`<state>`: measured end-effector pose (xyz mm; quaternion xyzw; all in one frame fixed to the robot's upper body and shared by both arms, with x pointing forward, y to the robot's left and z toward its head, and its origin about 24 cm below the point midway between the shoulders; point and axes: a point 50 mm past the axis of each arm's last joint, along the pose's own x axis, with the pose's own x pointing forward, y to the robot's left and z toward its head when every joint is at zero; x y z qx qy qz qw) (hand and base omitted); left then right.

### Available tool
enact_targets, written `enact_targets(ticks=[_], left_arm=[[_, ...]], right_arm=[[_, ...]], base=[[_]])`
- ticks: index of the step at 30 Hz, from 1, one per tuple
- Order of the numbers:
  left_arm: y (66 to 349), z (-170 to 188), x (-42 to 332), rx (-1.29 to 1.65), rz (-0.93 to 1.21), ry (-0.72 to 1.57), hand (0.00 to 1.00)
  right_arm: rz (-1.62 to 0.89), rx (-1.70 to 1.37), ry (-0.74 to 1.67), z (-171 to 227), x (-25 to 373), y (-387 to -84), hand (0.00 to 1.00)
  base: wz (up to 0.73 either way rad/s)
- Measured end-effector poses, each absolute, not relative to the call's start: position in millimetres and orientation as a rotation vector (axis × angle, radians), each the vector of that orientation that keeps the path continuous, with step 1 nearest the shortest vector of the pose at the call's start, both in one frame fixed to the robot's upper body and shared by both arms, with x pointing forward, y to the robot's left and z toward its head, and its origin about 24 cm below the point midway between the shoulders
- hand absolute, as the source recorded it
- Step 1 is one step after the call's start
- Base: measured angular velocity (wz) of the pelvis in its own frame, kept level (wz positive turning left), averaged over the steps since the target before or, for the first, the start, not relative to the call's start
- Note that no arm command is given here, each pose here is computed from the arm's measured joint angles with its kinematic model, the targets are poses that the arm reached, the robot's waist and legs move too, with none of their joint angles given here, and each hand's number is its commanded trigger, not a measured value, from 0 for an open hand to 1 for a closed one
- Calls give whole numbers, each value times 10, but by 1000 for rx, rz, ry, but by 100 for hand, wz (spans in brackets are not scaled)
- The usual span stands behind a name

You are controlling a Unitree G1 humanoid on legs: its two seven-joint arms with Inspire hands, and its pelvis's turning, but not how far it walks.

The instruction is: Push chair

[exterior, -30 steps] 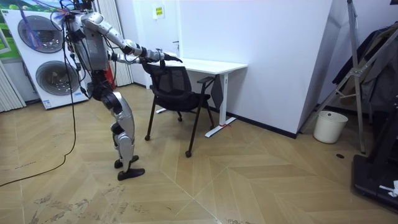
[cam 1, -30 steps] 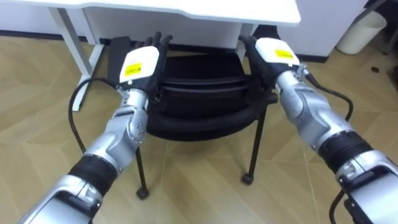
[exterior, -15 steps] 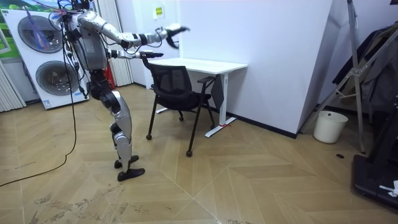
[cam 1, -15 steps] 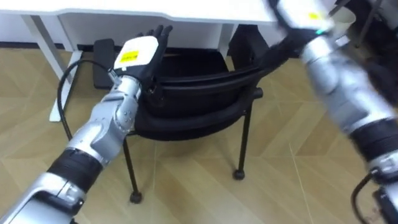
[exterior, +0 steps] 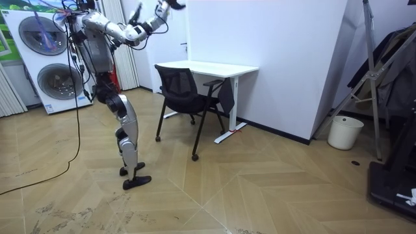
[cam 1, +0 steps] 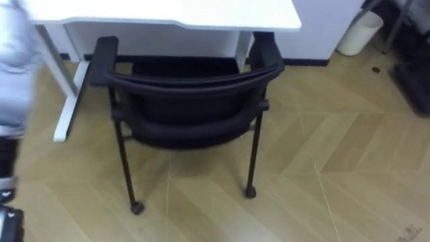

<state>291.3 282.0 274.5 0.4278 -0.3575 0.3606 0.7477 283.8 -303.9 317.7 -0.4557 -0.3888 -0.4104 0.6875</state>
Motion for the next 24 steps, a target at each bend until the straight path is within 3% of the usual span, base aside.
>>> enact_targets(ticks=[7, 15, 18, 24], left_arm=[[3520, 2544, 2349, 901, 1128, -703, 0], [4017, 2140, 1624, 850, 1417, -569, 0], [4077, 1908, 1435, 805, 1437, -501, 0], [4084, 989, 912, 468, 1563, -153, 0]], right_arm=[[-1267, -915, -945, 3274, 2109, -3666, 0], [-1555, -738, -832, 2839, 1360, -4185, 0], [-1632, -703, -702, 2464, 1074, -4324, 0], [-1755, -455, -222, 1276, 361, -4311, 0]], base=[[-14], [-10], [-2], [-9]])
